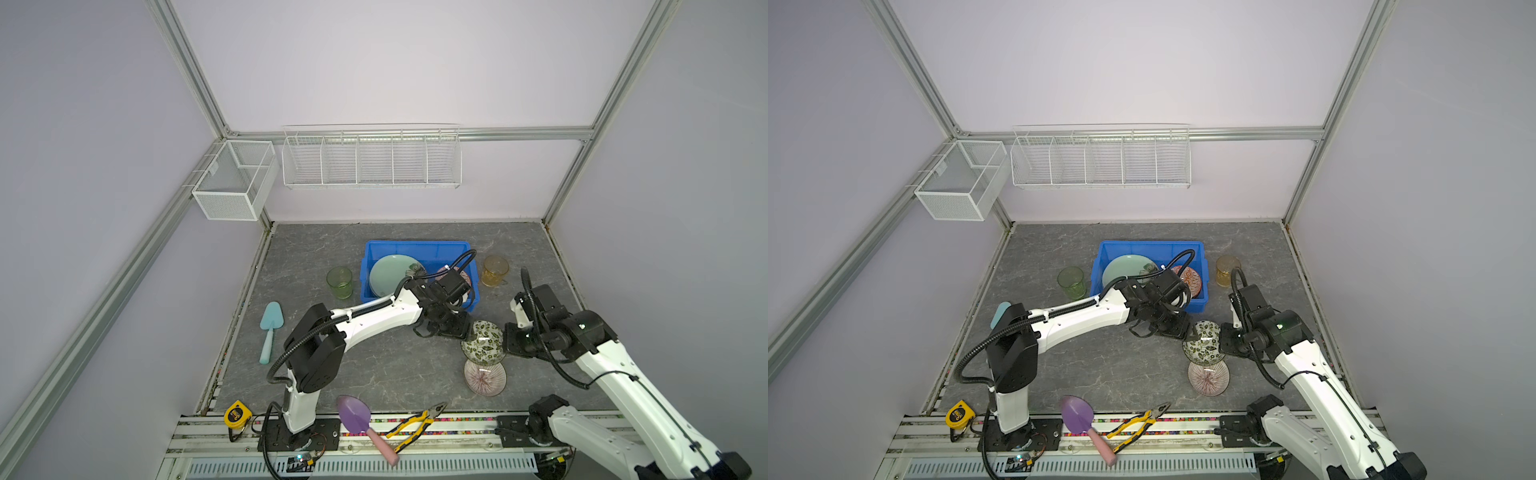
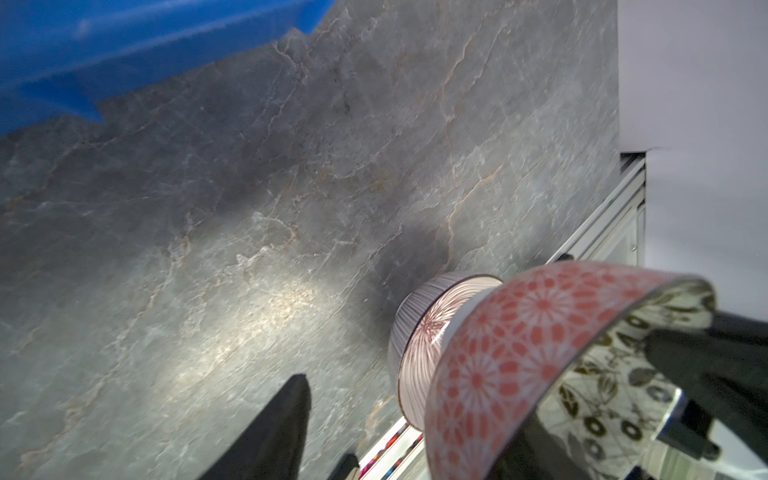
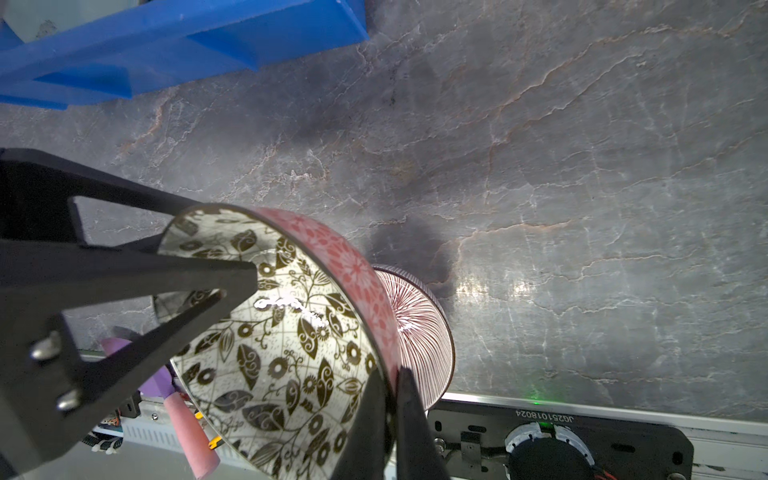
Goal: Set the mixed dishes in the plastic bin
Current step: 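Pinch the leaf bowl rim with the left gripper while the right gripper releases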
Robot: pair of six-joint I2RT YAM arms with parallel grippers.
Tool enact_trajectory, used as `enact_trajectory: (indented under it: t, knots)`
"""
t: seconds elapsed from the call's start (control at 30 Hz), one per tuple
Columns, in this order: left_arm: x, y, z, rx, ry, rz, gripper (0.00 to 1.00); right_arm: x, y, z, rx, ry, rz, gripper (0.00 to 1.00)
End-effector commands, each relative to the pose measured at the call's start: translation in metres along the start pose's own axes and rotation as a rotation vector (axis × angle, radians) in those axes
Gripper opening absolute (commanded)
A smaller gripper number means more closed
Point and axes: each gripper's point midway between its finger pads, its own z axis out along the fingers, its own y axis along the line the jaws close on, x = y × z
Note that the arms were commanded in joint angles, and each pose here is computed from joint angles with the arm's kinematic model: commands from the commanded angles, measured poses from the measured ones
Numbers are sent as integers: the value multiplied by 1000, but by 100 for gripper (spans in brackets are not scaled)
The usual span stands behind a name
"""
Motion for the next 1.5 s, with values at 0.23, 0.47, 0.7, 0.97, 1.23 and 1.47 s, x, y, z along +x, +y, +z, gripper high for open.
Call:
enact_trajectory:
  t: [0.23,0.47,0.7,0.97,1.23,1.47]
  knots:
    - [-1,-4,4,5,8,6,34,-12,13,-7,-47,-45,-19,6]
    - [-1,-5,4,6,8,8,19,-17,17,-8,-57,-51,-23,6]
    - [-2,-4,6,4,13,6,3,-23,25,-10,-86,-63,-27,7]
    - [-4,-3,4,-16,6,17,0,-27,37,-17,-148,-85,-36,15]
    - [-34,3,-32,-85,-71,74,0,-29,35,-49,-174,-168,-35,52]
    - [-83,26,-74,-135,-185,68,0,-20,20,-68,-153,-217,0,74]
